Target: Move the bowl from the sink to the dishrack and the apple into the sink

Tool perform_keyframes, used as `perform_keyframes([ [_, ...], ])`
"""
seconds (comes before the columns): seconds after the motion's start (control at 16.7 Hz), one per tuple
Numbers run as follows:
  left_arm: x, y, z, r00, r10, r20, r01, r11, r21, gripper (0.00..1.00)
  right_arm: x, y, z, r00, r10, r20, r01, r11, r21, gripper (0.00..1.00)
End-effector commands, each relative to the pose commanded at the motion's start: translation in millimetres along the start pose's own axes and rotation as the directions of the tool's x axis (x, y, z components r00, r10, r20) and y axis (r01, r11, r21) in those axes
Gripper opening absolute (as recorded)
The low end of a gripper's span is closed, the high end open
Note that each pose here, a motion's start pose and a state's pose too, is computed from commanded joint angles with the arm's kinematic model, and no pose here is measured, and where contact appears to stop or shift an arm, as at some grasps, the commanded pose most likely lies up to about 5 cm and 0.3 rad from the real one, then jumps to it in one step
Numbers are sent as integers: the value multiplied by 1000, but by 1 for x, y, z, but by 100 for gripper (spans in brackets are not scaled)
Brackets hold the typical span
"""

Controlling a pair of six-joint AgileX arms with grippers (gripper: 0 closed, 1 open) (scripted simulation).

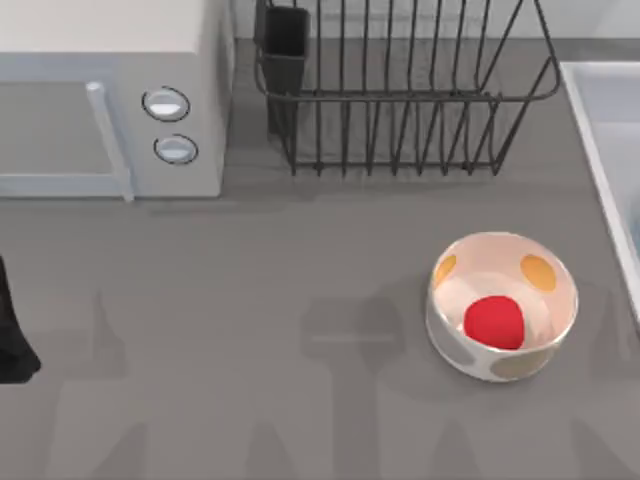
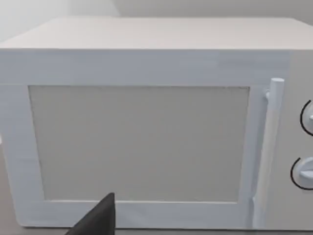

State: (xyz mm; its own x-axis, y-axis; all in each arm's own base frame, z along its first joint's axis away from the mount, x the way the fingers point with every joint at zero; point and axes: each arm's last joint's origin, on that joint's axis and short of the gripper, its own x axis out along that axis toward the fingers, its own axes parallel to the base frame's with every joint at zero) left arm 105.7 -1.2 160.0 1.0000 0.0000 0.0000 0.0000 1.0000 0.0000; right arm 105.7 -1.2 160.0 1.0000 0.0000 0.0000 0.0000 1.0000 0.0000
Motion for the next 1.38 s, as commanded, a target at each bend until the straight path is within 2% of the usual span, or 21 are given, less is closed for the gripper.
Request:
perform_keyframes([
  [0.18, 0, 0, 0, 1000, 0, 0, 0, 1000, 0, 100, 0, 0, 2, 1000, 2, -4, -2, 1000, -2, 100],
  [0.36, 0, 0, 0, 1000, 0, 0, 0, 1000, 0, 100, 1, 1, 18, 999, 17, -46, -18, 1000, -20, 100],
  [0.6, 0, 0, 0, 1000, 0, 0, 0, 1000, 0, 100, 12, 0, 61, 984, 27, -176, -38, 997, -60, 100],
  [0.78, 0, 0, 0, 1000, 0, 0, 0, 1000, 0, 100, 36, -3, 102, 952, 15, -307, -45, 995, -90, 100],
  [0.96, 0, 0, 0, 1000, 0, 0, 0, 1000, 0, 100, 77, -10, 139, 893, -11, -451, -46, 992, -115, 100],
  [1.14, 0, 0, 0, 1000, 0, 0, 0, 1000, 0, 100, 134, -25, 164, 801, -41, -597, -45, 991, -128, 100],
  [1.38, 0, 0, 0, 1000, 0, 0, 0, 1000, 0, 100, 224, -58, 161, 630, -68, -773, -44, 991, -123, 100],
])
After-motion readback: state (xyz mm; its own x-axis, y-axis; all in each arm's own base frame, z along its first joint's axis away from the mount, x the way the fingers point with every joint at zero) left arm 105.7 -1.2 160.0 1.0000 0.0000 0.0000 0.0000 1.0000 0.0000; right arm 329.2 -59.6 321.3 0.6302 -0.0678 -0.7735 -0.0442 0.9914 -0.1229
